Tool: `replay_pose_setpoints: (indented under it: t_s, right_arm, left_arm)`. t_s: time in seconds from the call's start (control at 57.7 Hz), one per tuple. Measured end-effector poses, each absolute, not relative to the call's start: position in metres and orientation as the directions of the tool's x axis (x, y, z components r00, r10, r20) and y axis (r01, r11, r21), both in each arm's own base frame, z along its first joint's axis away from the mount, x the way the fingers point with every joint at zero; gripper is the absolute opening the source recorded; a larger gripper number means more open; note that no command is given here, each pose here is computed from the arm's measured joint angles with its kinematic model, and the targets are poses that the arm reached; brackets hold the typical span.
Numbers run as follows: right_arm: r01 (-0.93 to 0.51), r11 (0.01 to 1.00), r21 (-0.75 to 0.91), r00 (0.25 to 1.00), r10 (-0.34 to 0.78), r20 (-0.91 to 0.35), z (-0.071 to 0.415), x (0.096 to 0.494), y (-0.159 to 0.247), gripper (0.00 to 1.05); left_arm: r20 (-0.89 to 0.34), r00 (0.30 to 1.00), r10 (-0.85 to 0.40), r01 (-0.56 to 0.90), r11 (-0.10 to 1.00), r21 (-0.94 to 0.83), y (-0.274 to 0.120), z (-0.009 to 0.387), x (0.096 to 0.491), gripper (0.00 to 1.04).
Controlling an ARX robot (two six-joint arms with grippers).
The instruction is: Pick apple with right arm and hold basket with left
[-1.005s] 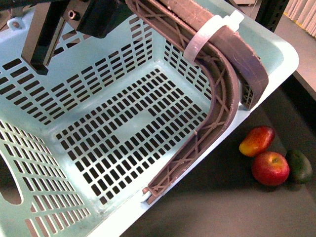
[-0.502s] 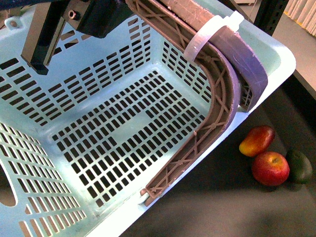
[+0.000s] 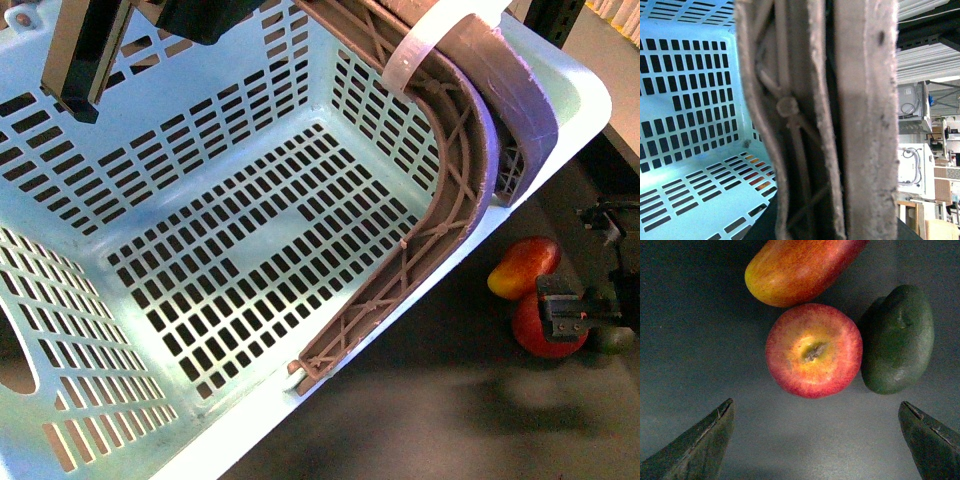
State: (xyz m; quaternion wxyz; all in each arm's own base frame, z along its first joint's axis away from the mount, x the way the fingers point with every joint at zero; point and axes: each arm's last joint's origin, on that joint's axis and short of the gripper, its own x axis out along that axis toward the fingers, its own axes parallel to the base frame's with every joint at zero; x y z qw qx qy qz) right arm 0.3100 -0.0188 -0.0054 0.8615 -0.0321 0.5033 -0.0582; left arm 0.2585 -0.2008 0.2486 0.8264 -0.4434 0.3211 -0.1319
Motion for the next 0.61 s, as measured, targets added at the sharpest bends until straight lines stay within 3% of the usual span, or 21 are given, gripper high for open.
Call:
replay_pose_setpoints:
  t_s: [0.606]
  right_arm:
    - [-0.004,0.987,-0.164,0.402,-0.148,-0.904,-0.048,0.342,-0.022,0.96]
  left_arm:
    - [-0.414,0.759,-0.503,-0.067,0.572,-0.818,-0.201,0.249,0.259,0.15]
